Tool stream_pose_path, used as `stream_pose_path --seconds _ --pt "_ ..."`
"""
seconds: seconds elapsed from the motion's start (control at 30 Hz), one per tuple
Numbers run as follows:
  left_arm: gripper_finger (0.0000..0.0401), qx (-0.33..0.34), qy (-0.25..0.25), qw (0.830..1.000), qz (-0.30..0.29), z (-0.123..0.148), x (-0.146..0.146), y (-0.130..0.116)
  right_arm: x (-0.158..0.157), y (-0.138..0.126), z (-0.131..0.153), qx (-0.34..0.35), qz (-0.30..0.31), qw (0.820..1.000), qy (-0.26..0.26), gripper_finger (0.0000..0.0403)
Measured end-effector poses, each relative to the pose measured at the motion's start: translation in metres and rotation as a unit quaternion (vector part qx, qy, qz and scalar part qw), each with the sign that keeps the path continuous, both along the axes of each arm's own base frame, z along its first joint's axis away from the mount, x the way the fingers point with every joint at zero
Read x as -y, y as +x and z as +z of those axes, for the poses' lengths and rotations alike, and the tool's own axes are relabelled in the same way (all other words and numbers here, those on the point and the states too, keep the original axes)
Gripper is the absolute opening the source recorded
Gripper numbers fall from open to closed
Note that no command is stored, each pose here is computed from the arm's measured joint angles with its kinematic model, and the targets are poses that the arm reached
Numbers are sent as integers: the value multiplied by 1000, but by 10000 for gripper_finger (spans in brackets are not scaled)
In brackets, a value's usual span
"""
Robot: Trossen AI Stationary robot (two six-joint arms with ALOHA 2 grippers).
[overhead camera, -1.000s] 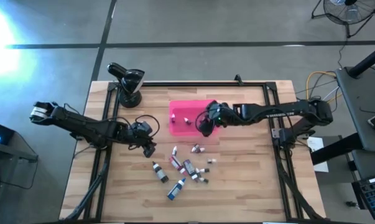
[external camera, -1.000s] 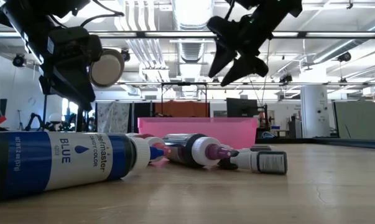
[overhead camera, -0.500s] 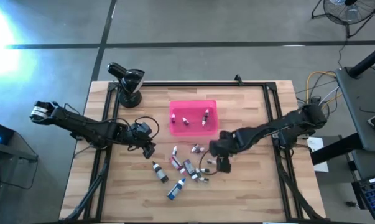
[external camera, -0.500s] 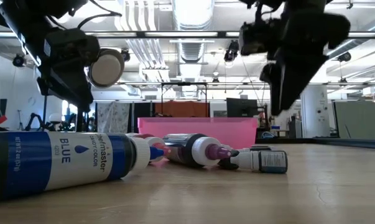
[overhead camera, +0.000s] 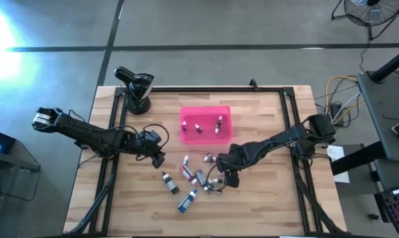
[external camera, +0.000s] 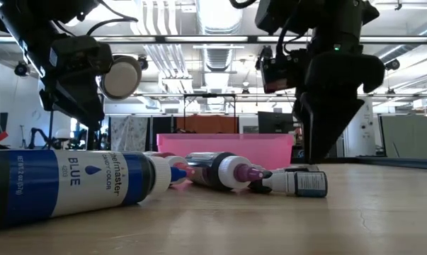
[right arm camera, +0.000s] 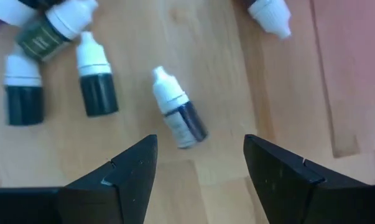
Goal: Pick & Place food coloring
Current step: Put the red food coloring bottle into the pink bin
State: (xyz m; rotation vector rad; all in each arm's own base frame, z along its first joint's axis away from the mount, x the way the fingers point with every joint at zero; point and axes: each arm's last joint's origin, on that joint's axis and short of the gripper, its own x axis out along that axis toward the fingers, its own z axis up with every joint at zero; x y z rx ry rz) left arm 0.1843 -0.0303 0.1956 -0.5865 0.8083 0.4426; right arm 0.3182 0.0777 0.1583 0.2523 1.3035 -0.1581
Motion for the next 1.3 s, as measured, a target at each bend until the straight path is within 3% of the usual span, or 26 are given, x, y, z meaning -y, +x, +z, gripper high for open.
stream_pose_path --seconds 0.33,0.47,0.77,1.1,1.3 --pt "158 0 -1 1000 -1 0 0 0 -2 3 -2 11 39 999 4 226" --pt "158 -1 -1 1000 -1 -1 0 0 -1 4 -5 5 19 1000 15 224" --pt "158 -2 -2 1000 1 -2 0 -1 -2 8 -4 8 -120 989 90 224" --pt "158 -2 2 1000 4 -2 0 -1 -2 10 -16 -22 -325 936 134 221" --pt "158 -1 2 1000 5 -2 0 -1 -4 13 -20 -30 -372 919 128 196"
